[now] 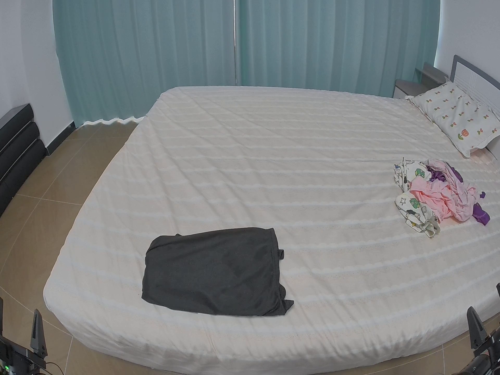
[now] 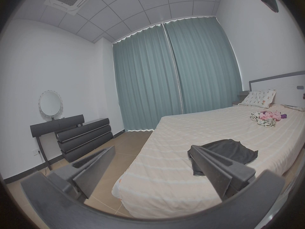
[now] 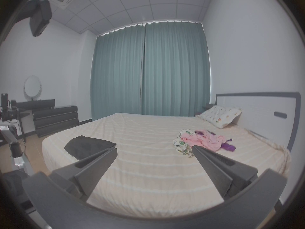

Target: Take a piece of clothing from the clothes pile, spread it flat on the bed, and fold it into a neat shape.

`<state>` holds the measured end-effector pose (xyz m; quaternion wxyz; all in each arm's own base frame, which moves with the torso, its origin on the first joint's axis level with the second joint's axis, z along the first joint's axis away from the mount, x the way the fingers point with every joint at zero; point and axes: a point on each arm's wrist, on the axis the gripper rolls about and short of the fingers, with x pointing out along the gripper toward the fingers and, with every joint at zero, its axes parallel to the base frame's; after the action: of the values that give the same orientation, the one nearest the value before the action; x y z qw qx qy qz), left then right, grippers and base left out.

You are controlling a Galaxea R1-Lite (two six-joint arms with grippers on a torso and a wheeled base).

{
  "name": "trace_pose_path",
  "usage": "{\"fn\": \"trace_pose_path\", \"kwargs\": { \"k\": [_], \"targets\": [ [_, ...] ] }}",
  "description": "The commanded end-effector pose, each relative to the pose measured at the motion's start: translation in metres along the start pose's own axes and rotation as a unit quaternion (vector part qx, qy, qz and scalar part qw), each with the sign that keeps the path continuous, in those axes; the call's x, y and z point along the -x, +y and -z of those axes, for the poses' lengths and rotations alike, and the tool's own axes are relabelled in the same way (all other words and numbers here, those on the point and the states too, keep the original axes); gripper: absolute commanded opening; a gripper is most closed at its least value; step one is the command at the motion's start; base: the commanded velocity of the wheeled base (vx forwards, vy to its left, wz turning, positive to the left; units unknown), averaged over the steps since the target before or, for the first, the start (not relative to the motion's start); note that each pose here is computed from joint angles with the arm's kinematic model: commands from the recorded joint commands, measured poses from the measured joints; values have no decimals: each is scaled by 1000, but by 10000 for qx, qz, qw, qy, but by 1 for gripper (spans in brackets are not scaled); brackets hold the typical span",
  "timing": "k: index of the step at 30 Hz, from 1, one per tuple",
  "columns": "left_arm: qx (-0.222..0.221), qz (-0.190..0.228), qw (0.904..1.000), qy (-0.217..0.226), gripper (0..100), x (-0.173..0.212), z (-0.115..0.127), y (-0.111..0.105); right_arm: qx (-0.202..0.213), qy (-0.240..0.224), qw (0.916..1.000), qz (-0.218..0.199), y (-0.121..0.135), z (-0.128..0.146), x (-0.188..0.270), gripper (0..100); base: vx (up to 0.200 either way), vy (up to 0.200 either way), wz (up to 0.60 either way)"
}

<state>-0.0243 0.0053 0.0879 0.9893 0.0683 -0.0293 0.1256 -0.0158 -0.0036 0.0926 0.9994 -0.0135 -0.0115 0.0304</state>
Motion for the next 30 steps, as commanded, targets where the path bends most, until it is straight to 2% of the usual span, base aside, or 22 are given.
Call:
{"fn": "trace_pose_path", "kwargs": {
  "k": [1, 3, 4, 5, 7, 10, 12, 16, 27, 30],
  "targets": [
    [-99, -5, 9999, 117, 100, -2, 5, -1, 205, -34, 9998, 16, 0, 2, -1, 100, 0, 0, 0],
    [-99, -5, 9999, 117, 100, -2, 5, -1, 339, -92, 9994, 66, 0, 1, -1, 100, 0, 0, 0],
    [-101, -4, 9999, 125, 100, -2, 5, -1, 452, 88, 9975, 538, -1, 4, -1, 100, 0, 0, 0],
    [-101, -4, 9999, 125, 100, -2, 5, -1, 503, 248, 9953, 786, 0, 8, 0, 100, 0, 0, 0],
    [-101, -11, 9999, 126, 100, -2, 5, -1, 469, 219, 9950, 850, 1, 9, 6, 100, 0, 0, 0],
    [-109, -11, 9999, 126, 100, -2, 5, -1, 458, 84, 9977, 484, 4, 9, 10, 100, 0, 0, 0],
    [-118, -10, 9998, 133, 100, -2, 5, -1, 442, 82, 9979, 461, 4, 9, 10, 100, 0, 0, 0],
    [-126, 17, 9998, 159, 100, -2, 5, -1, -51, 188, 9990, 393, 4, 15, 9, 100, 0, 0, 0],
    [-241, 58, 9996, 160, 100, -2, 5, -1, -74, 132, 9994, 326, 4, 17, 7, 100, 0, 0, 0],
    [-201, 328, 9992, 102, 100, -2, 5, -2, -81, 124, 9994, 326, 4, 17, 7, 100, 0, 0, 0]
  ]
}}
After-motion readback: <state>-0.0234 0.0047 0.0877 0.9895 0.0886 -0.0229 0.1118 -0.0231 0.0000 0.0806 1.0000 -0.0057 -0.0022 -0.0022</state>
